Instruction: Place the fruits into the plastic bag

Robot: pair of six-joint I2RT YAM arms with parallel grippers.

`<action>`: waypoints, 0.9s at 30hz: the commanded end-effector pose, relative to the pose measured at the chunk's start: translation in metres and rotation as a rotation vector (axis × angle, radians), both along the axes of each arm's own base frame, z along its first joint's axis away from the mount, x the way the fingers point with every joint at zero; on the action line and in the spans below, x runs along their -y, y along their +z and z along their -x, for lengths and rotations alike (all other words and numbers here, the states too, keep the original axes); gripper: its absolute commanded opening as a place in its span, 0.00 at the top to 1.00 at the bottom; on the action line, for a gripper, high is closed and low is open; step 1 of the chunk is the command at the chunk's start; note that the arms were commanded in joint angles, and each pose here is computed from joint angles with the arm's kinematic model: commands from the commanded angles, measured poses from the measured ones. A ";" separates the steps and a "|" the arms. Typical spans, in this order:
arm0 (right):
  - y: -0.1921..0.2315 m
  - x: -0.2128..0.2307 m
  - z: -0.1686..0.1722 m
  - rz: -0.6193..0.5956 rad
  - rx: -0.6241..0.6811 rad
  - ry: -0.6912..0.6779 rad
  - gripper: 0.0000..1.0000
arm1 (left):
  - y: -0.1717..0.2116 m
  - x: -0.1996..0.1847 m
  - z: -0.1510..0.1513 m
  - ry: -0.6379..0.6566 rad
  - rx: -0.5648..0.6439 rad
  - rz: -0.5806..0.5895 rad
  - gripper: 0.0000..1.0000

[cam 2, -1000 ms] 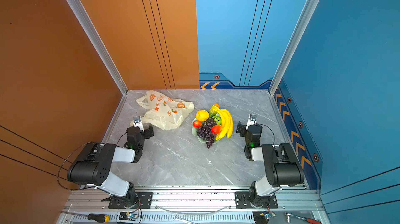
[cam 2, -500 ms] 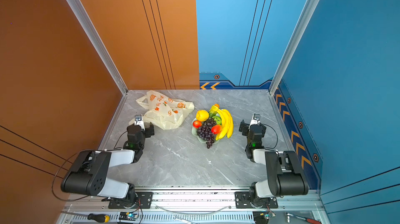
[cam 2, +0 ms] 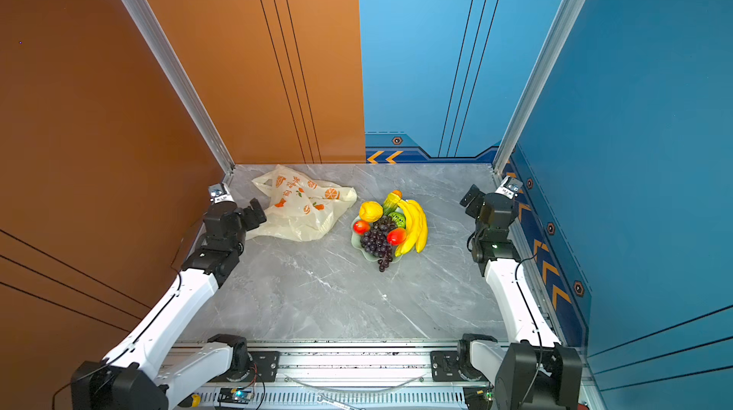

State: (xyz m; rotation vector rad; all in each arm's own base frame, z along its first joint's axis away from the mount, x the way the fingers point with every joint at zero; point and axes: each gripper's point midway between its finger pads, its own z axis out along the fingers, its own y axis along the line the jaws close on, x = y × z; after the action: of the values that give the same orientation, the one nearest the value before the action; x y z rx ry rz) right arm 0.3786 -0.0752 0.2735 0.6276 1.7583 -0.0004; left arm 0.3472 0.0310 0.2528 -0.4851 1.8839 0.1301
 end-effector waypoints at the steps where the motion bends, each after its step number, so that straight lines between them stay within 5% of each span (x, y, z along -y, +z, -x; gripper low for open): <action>1: -0.005 -0.015 0.015 -0.129 -0.119 0.029 0.00 | -0.004 0.008 0.026 0.011 -0.096 0.144 0.02; 8: 0.044 -0.071 0.009 -0.232 -0.218 0.236 0.00 | 0.026 0.037 0.043 -0.098 -0.108 0.333 0.02; 12: 0.067 -0.127 0.008 -0.246 -0.279 0.436 0.00 | 0.021 0.047 0.054 -0.094 -0.159 0.543 0.02; 18: 0.086 -0.222 0.013 -0.170 -0.366 0.719 0.00 | -0.022 0.054 0.073 0.006 -0.243 0.857 0.02; 27: 0.083 -0.317 0.025 -0.099 -0.409 0.940 0.00 | -0.055 0.031 0.063 0.191 -0.163 1.183 0.02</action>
State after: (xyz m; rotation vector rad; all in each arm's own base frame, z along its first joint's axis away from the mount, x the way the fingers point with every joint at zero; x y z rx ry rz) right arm 0.3649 0.2290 0.3578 -0.1195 2.2834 0.6485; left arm 0.2752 0.0089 0.1996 -1.3552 1.9922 -0.7179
